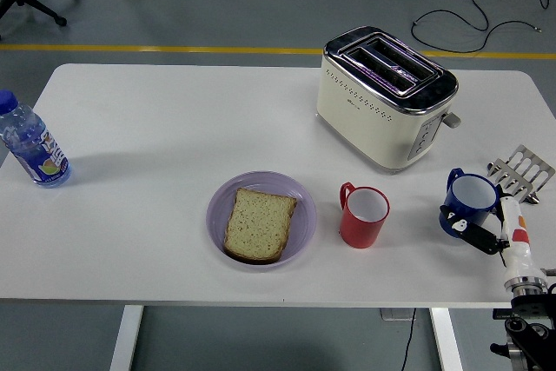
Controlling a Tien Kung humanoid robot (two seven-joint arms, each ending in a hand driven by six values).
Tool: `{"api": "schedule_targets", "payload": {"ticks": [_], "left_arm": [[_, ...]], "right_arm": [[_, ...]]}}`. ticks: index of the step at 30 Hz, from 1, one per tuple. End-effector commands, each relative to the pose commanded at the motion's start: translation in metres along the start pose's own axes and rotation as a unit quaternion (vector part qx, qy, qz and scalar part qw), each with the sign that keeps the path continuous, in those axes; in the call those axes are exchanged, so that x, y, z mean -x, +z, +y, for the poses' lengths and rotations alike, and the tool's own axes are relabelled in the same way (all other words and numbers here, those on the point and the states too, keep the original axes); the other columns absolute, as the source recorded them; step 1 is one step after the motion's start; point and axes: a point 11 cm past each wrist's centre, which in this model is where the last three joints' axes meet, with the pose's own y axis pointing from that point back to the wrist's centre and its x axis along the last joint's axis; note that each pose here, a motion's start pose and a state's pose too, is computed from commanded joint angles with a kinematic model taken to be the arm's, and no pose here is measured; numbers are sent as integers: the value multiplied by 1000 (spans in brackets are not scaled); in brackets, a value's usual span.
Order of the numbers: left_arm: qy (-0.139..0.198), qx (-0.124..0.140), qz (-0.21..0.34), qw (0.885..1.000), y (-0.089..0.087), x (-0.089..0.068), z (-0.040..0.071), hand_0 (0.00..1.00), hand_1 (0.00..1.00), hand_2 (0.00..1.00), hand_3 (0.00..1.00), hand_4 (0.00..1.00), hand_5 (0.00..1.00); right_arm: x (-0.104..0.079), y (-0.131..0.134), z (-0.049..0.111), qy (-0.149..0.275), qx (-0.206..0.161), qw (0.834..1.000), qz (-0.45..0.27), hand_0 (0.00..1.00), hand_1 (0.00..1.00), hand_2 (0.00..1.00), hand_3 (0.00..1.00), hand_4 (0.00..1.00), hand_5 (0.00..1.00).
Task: Pick up the cup,pour liquid into bread,place the cup on the desk
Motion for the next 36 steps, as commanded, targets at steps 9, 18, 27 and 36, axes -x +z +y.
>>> {"api": "schedule_targets", "payload": {"ticks": [9, 18, 27, 36], "left_arm": [[0, 0, 1, 1000, 0, 0, 0, 344, 342, 432, 753, 643, 998], [1, 0, 0, 1000, 0, 0, 0, 345, 343, 433, 753, 643, 998], [2, 1, 0, 1000, 1, 0, 0, 345, 342, 433, 753, 642, 998], [2, 1, 0, 1000, 1, 0, 0, 345, 343, 434, 754, 639, 998]], "right_arm": [[4, 6, 2, -2, 7, 1000, 0, 440, 402, 563, 590, 605, 6], [4, 10, 0, -3, 14, 1000, 7, 443, 392, 563, 597, 639, 24], [5, 14, -2, -13, 20, 1000, 11, 445, 395, 568, 604, 645, 29], [4, 14, -3, -15, 19, 999, 23, 491, 442, 617, 755, 742, 77]]}}
